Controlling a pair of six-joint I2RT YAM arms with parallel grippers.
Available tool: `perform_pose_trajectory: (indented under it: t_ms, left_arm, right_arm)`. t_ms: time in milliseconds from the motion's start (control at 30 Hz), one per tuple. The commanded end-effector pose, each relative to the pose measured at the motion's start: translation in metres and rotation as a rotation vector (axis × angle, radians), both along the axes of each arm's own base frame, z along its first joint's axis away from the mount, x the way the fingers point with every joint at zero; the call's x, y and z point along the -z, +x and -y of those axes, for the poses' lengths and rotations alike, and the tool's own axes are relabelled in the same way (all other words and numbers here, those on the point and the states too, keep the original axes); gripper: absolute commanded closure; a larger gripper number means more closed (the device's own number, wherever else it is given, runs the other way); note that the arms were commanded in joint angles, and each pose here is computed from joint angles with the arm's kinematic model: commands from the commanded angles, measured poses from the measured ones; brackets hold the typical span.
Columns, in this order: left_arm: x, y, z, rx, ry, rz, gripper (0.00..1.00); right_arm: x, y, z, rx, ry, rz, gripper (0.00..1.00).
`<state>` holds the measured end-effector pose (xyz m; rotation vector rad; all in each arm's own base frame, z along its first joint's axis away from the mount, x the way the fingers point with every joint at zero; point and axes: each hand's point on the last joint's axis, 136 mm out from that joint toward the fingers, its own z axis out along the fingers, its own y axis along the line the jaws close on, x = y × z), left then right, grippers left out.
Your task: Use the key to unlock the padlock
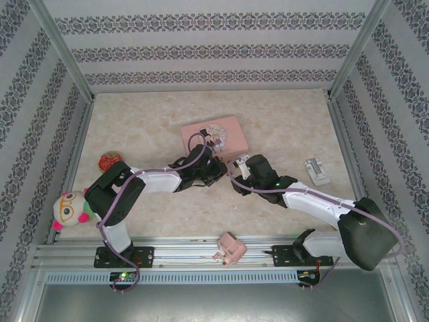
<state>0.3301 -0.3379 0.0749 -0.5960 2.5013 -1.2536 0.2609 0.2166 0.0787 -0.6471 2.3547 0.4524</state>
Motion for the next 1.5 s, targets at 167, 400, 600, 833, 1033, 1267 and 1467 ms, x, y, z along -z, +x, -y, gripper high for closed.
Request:
perform_pose_trajectory:
  t_ms: [167,400,600,833,1033,1267,1467]
  left_arm:
    - [0.006,-0.006,-0.004,0.009,-0.012,-0.073,1.0]
    - [0.003,-0.006,-0.003,0.018,-0.013,-0.064,1.0]
    - [0.001,-0.006,-0.003,0.027,-0.01,-0.056,1.0]
    - [0.0,-0.006,0.004,0.051,-0.027,-0.06,1.0]
    - [0.002,-0.007,0.007,0.071,-0.035,-0.067,1.0]
    - [0.0,-0.007,0.009,0.081,-0.043,-0.063,1.0]
    - [0.003,-0.008,0.009,0.083,-0.043,-0.072,1.0]
  right_arm:
    - [-0.007,0.009,-0.016,-0.073,-0.026,0.049,0.7]
    - [0.004,0.015,-0.018,-0.08,-0.053,0.037,0.71]
    - [0.007,0.022,-0.02,-0.076,-0.046,0.04,0.75]
    - [0.005,0.034,-0.023,-0.071,-0.012,0.052,0.78]
    - [0.002,0.042,-0.024,-0.075,0.058,0.038,0.88]
    - [-0.008,0.041,-0.033,-0.126,0.218,-0.037,0.92]
    - [-0.017,0.044,-0.038,-0.163,0.345,-0.126,0.98]
